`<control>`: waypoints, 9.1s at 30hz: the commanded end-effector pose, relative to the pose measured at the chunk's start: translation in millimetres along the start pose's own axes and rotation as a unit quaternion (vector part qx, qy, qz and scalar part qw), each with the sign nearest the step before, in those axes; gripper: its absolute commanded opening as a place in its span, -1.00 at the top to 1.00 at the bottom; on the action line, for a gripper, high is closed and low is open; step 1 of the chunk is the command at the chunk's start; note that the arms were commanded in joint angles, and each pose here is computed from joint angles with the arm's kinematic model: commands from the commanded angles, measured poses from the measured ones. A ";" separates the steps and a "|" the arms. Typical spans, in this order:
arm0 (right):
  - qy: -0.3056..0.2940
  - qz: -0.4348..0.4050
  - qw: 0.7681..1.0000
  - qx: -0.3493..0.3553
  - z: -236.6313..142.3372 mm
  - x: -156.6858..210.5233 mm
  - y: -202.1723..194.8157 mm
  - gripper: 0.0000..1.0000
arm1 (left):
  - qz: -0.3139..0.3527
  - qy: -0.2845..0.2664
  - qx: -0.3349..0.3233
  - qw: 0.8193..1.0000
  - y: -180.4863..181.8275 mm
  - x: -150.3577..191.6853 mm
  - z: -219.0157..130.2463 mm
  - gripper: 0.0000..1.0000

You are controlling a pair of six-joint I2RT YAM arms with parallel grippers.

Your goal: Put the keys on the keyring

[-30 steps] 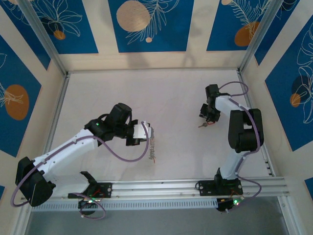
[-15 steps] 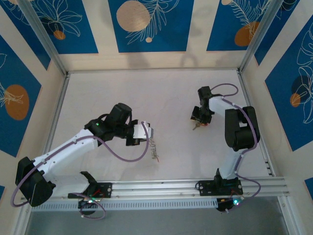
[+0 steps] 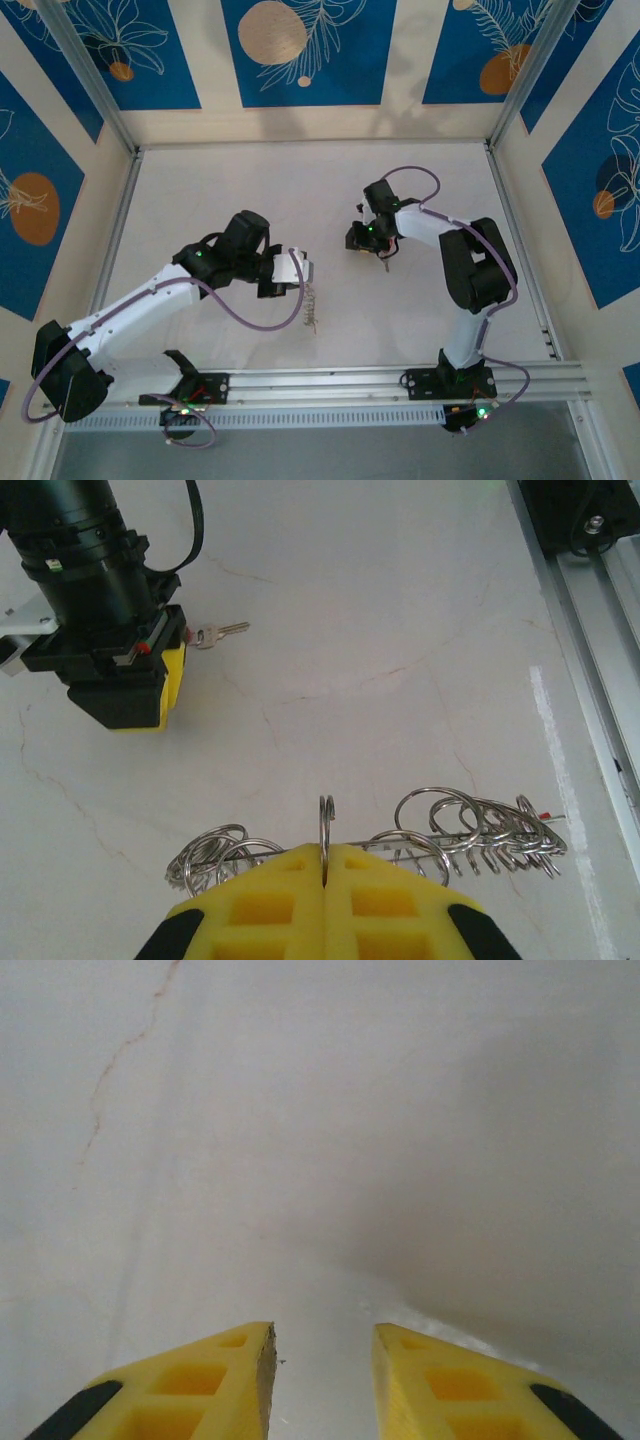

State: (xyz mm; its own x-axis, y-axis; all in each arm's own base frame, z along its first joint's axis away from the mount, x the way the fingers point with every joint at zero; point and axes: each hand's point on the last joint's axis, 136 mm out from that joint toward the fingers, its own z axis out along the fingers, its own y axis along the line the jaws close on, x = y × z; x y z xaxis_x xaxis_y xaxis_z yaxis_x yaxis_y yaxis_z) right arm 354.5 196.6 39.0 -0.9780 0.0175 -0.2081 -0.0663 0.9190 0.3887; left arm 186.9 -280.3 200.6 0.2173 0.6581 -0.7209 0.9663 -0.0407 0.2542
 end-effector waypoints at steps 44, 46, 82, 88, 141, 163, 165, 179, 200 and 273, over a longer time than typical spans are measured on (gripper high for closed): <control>0.025 -0.037 0.972 0.231 -33.7 15.4 -79.7 0.43 | 0.006 -0.004 0.007 1.000 -3.0 -3.7 -0.1 1.00; 0.025 -0.030 0.974 0.223 -33.0 16.8 -80.5 0.44 | 0.005 -0.004 0.011 1.000 -4.3 -4.1 -0.6 1.00; -0.233 -0.308 0.922 -0.015 -81.0 18.0 27.8 1.00 | -0.002 -0.008 0.002 1.000 -0.5 -4.7 0.5 1.00; -0.322 -0.380 0.857 -0.134 -116.5 45.8 67.3 1.00 | -0.007 -0.009 -0.006 1.000 3.4 -5.0 1.7 1.00; -0.199 -0.368 0.850 -0.321 -114.0 117.9 167.3 1.00 | -0.054 0.007 -0.046 0.997 23.0 5.5 16.3 1.00; -0.200 -0.374 0.856 -0.296 -106.2 124.0 157.1 1.00 | -0.053 0.002 -0.071 0.996 28.0 2.0 6.2 1.00; -0.205 -0.370 0.859 -0.288 -105.8 121.6 155.0 1.00 | -0.052 0.000 -0.071 0.996 27.2 1.0 5.4 1.00; -0.204 -0.388 0.840 -0.321 -116.5 129.9 166.3 1.00 | -0.051 -0.002 -0.076 0.996 28.3 1.5 5.5 1.00; -0.221 -0.365 0.842 -0.329 -127.1 108.4 183.3 1.00 | -0.052 -0.001 -0.070 0.996 26.5 2.2 7.5 1.00; -0.274 -0.395 0.837 -0.263 -136.3 97.6 144.4 0.27 | -0.032 -0.077 -0.053 0.995 10.5 -14.0 7.5 1.00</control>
State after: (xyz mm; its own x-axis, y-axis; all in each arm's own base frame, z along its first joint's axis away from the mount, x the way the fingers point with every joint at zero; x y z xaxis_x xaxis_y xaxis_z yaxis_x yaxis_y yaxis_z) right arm 223.0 284.4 198.0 -0.4926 -0.1644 -0.8546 -0.8145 0.4329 0.3863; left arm 202.9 -284.6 195.8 0.1478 0.5990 -0.7870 0.9563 0.1163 0.2682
